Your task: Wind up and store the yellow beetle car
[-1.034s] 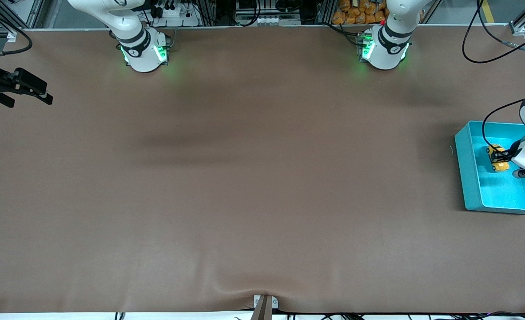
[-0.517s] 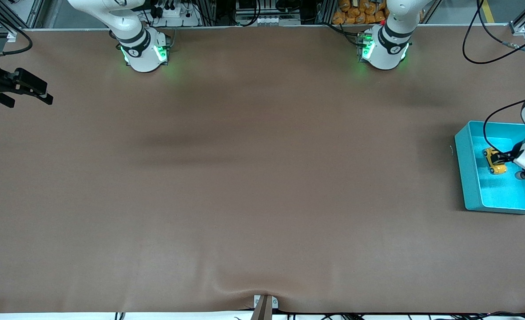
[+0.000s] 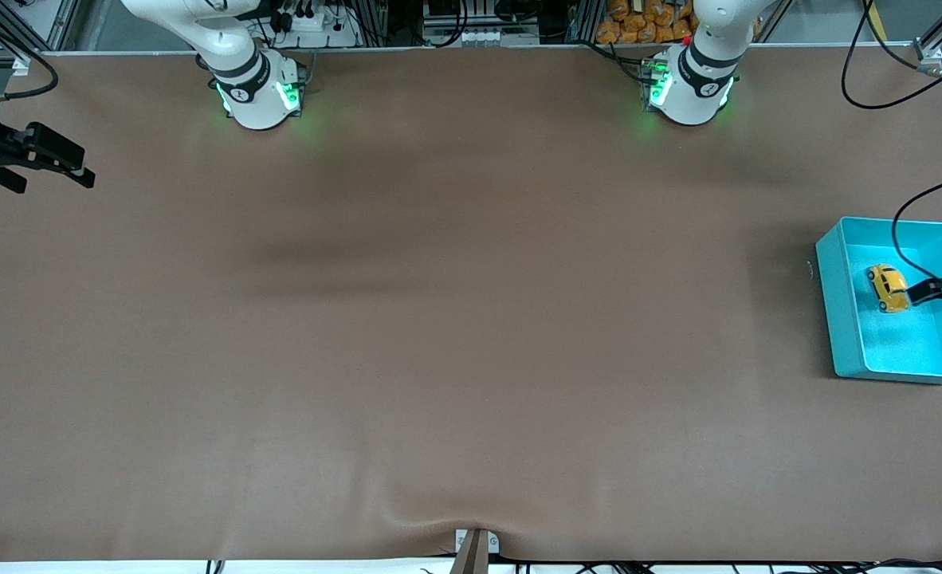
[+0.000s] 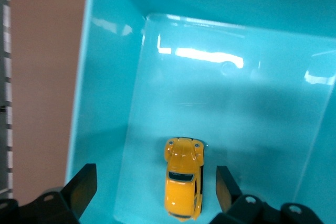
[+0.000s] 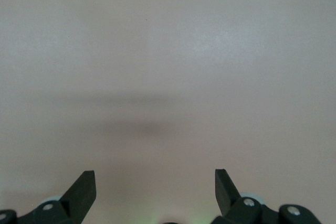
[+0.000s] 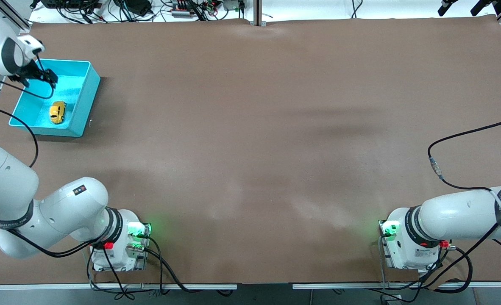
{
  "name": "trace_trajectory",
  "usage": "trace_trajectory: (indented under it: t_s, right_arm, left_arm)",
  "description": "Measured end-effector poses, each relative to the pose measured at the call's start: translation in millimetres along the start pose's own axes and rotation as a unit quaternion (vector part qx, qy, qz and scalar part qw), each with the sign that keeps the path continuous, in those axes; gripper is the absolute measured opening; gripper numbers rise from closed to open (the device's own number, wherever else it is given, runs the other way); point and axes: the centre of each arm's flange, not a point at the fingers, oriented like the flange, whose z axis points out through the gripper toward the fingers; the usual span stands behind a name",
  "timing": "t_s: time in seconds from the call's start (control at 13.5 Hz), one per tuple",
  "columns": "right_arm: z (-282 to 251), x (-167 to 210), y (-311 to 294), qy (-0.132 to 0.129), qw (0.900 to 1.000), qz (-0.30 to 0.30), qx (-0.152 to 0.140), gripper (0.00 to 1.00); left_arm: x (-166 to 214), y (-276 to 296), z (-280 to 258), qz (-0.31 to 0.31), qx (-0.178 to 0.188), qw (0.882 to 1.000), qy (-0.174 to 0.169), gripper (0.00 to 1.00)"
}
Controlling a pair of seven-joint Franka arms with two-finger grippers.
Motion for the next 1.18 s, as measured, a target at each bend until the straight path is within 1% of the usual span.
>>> trace_trajectory:
  t_s: [0.15,0.3,0.44,0.59,0.66,0.81,0.96,1.18]
  right_arm:
    - [0,0,0,0.000,1.000,0.000,0.000,1.00]
    - [0,0,0,0.001,1.000,0.000,0.000,1.00]
    - [0,0,2,0.002,1.000,0.002,0.000,1.00]
    - [-1,0,4,0.003,1.000,0.004,0.000,1.00]
    - [-1,0,4,0.003,1.000,0.004,0.000,1.00]
    - [-1,1,4,0.004,1.000,0.004,0.000,1.00]
    - [0,1,4,0.003,1.000,0.004,0.000,1.00]
    - [1,2,4,0.002,1.000,0.004,0.000,1.00]
  left_arm:
    - [4,6,-49,0.006,0.010,1.000,0.005,1.00]
    - [7,24,-104,0.013,0.007,1.000,0.009,1.00]
    - [12,51,-171,0.022,-0.021,1.000,0.006,1.00]
    - [15,73,-248,0.029,-0.052,0.998,-0.007,1.00]
    - [14,80,-286,0.034,-0.064,0.997,-0.012,1.00]
    - [10,95,-348,0.047,-0.076,0.996,-0.009,1.00]
    - [4,119,-386,0.070,-0.077,0.995,-0.002,1.00]
    - [-9,167,-415,0.106,-0.077,0.991,-0.002,1.00]
